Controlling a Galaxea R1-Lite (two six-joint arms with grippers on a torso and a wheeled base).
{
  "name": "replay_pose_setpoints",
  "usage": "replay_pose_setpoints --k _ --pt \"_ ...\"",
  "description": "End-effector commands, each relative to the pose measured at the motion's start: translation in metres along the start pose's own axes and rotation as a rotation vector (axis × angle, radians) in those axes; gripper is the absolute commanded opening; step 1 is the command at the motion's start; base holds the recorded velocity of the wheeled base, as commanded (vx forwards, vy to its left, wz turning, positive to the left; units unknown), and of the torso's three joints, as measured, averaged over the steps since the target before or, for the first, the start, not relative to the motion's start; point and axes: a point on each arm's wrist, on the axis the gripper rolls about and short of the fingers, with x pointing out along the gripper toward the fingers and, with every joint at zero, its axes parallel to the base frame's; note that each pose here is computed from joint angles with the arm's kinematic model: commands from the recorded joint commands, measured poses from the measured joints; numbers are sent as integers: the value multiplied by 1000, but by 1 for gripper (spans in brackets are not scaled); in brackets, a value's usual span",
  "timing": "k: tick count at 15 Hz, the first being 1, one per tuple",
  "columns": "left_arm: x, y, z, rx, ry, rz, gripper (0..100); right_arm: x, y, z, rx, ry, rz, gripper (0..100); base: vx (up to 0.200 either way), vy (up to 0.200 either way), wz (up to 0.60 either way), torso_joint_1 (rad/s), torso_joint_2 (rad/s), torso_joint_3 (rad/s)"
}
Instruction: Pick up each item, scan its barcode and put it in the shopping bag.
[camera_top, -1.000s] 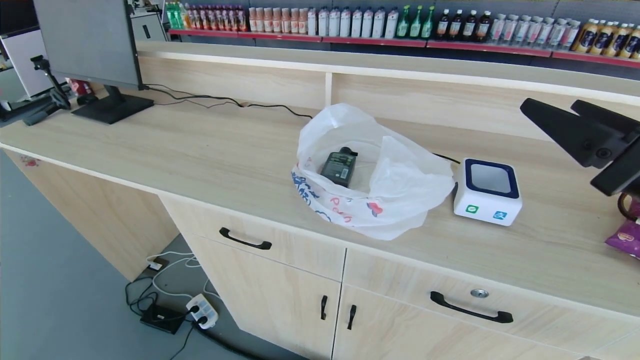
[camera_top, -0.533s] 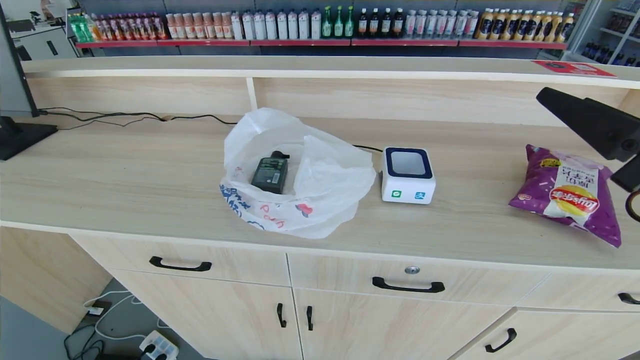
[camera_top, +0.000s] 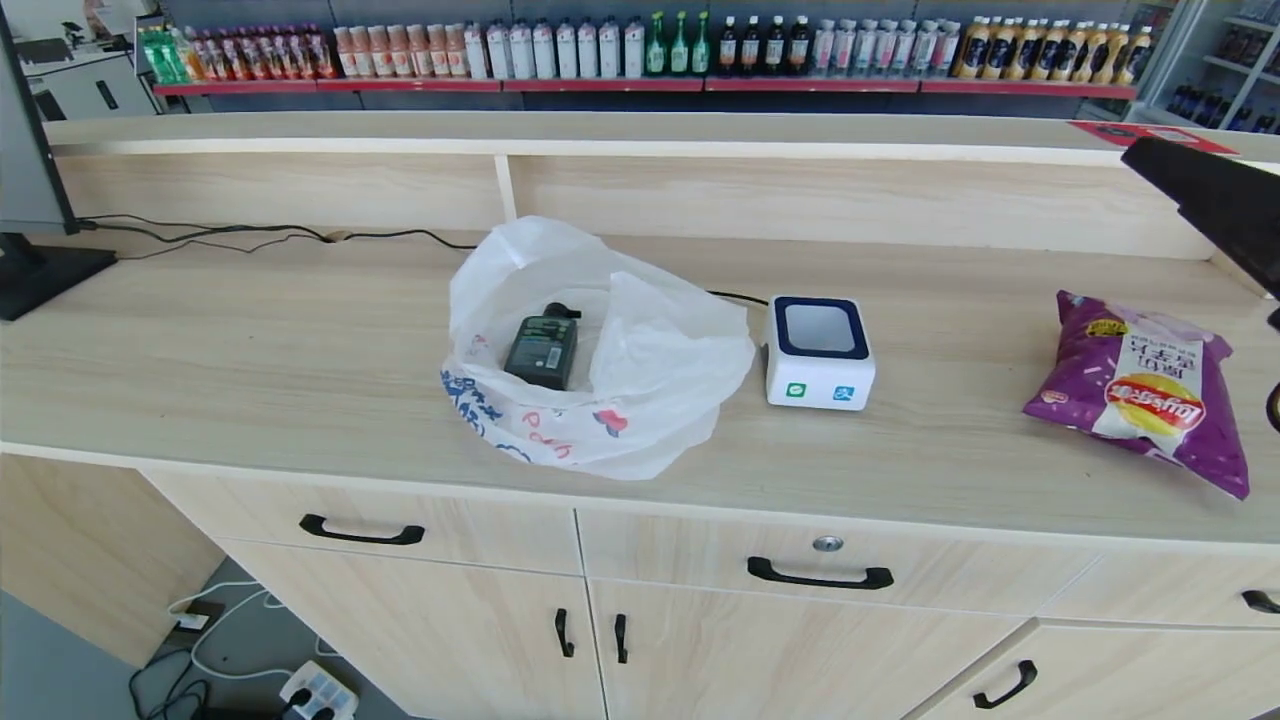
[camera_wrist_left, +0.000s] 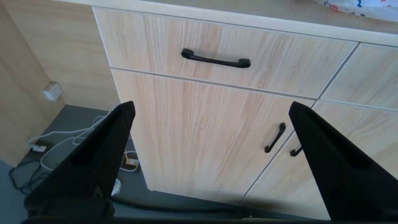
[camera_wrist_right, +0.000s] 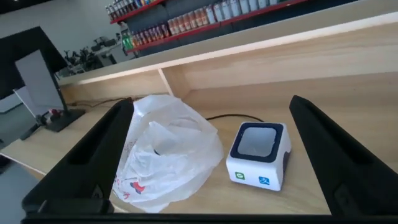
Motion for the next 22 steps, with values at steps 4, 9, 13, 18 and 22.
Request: replay_pose_setpoints --k 4,9,13,18,22 --pt "0 0 0 0 0 0 100 7 -8 6 42 -22 -29 100 0 0 0 0 0 0" --pt "0 0 0 0 0 0 100 16 -17 16 -26 -51 -63 100 0 0 0 0 0 0" --pt "0 0 0 0 0 -2 100 18 -33 14 -19 -14 -153 100 0 0 0 0 0 0" --pt "0 0 0 0 0 -2 100 31 -52 29 5 22 -153 100 0 0 0 0 0 0" --pt "0 0 0 0 0 0 100 50 -113 41 -58 10 -385 100 0 0 0 0 0 0"
